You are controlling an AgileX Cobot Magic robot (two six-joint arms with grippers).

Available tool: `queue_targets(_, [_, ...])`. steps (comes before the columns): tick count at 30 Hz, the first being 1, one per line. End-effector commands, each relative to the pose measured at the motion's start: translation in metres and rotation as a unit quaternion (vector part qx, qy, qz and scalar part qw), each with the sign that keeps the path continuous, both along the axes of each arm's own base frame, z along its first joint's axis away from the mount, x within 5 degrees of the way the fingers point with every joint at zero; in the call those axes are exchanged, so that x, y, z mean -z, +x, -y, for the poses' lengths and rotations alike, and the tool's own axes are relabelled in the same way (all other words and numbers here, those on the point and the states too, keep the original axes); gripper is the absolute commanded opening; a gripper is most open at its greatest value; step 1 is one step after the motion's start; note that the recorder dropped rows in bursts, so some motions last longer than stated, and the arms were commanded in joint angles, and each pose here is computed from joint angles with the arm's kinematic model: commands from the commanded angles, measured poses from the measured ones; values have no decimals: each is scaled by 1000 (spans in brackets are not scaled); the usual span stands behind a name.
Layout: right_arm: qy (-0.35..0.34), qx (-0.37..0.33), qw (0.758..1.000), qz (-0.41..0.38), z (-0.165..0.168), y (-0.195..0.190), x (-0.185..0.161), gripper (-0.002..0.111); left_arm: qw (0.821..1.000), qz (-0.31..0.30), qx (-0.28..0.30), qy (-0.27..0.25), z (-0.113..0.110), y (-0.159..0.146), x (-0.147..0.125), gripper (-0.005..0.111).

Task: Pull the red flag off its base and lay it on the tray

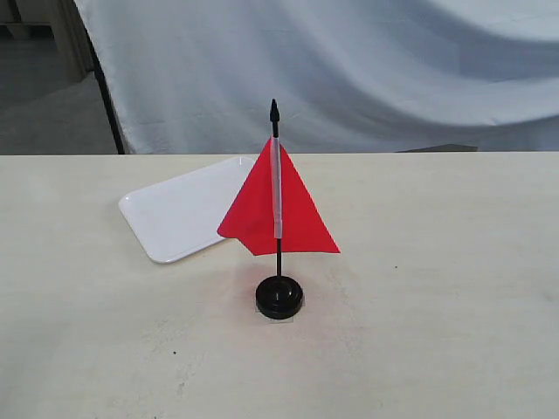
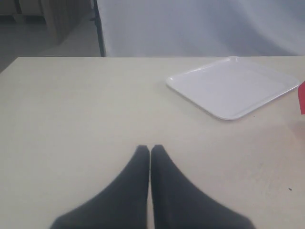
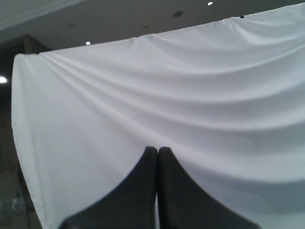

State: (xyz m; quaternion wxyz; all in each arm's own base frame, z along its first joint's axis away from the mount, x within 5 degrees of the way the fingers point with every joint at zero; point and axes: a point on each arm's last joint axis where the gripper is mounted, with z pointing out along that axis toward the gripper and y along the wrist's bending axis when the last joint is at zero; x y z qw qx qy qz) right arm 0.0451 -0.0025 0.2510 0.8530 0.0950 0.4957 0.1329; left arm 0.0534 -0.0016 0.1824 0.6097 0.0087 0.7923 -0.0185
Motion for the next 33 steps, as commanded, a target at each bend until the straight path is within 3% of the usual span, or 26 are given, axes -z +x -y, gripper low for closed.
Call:
queue_targets(1, [79, -46, 996, 2, 0, 0, 1, 0, 1000, 1, 1, -4, 0, 0, 0, 1])
queue_targets(6, [62, -47, 997, 23, -2, -1, -3, 0, 1000, 1, 1, -4, 0, 0, 0, 1])
queue_targets(8, [16, -48, 999, 20, -6, 5, -5, 0, 1000, 1, 1, -4, 0, 0, 0, 1])
queue_targets(19, [-114, -107, 979, -131, -25, 60, 21, 0, 1000, 1, 1, -4, 0, 0, 0, 1])
queue_targets(21, [-139, -134, 968, -160, -31, 78, 33, 0, 1000, 1, 1, -4, 0, 0, 0, 1])
queue_targets(26, [-122, -198, 939, -254, -39, 113, 77, 0, 1000, 1, 1, -4, 0, 0, 0, 1])
queue_targets(27, [-128, -234, 915, -304, -44, 121, 96, 0, 1000, 1, 1, -4, 0, 0, 0, 1])
queue_targets(33, [-157, -318, 865, -353, -72, 151, 129, 0, 1000, 1, 1, -4, 0, 0, 0, 1])
